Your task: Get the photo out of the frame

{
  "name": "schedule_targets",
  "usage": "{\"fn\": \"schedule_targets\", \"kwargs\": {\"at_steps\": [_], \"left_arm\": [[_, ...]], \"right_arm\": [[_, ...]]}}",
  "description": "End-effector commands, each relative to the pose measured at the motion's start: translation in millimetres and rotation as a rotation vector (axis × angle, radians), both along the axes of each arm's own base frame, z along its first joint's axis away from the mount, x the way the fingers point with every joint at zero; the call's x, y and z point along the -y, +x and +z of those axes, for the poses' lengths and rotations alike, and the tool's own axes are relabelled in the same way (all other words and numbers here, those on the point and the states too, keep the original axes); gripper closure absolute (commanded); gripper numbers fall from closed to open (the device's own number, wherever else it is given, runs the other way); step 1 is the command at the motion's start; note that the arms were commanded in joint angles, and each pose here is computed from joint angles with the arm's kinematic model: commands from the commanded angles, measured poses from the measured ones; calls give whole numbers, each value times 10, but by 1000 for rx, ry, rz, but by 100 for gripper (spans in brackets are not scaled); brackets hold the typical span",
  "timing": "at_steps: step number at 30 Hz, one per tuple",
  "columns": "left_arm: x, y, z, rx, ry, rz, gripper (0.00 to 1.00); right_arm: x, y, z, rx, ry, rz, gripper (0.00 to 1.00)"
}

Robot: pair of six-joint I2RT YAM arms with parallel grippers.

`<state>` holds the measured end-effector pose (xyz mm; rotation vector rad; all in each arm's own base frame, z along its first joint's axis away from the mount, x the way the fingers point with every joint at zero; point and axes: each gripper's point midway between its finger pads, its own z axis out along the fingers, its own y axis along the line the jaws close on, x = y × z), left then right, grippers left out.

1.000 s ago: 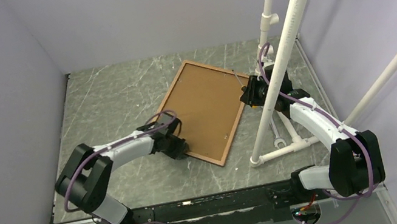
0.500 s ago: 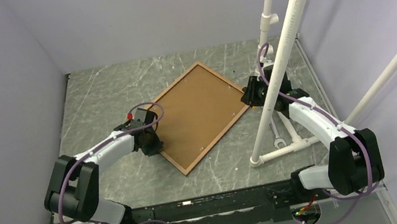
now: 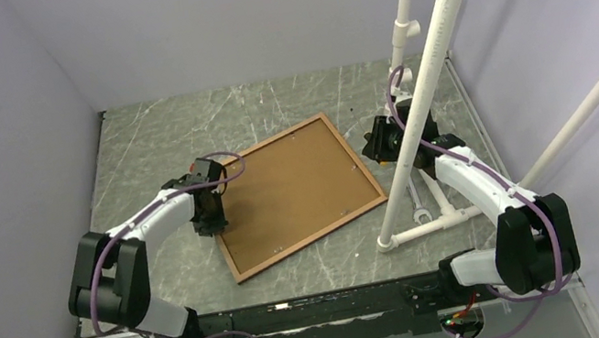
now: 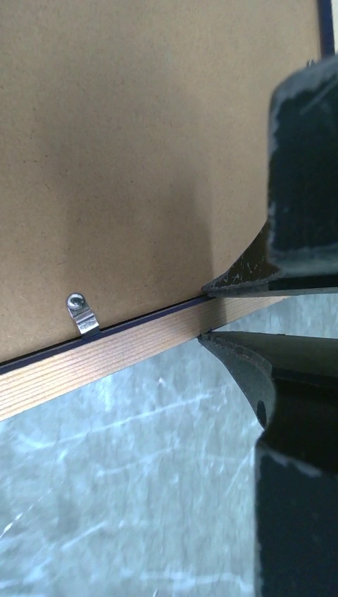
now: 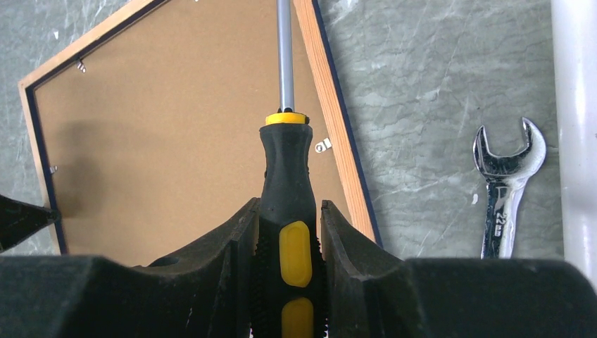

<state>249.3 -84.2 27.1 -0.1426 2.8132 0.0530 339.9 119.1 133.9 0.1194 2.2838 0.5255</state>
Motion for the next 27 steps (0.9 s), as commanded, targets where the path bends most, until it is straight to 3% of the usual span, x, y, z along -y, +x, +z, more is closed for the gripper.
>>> {"fn": "schedule_targets", "kwargs": {"at_steps": [1,11,24,27], "left_arm": [[-154,238,175,21,129,-147,100],[209,840,282,47,117,-322,100],[653,929,146,-12,-39,-351,100],[764,948,199,-15,-93,-359,93]], "right_arm": [[-76,25,140,47,2,19,100],[-85,-107,37,3,2,0,100],[383,-599,-399,-232,-112,-257,100],[415,-708,-460,-259,-107,-270,100]]}}
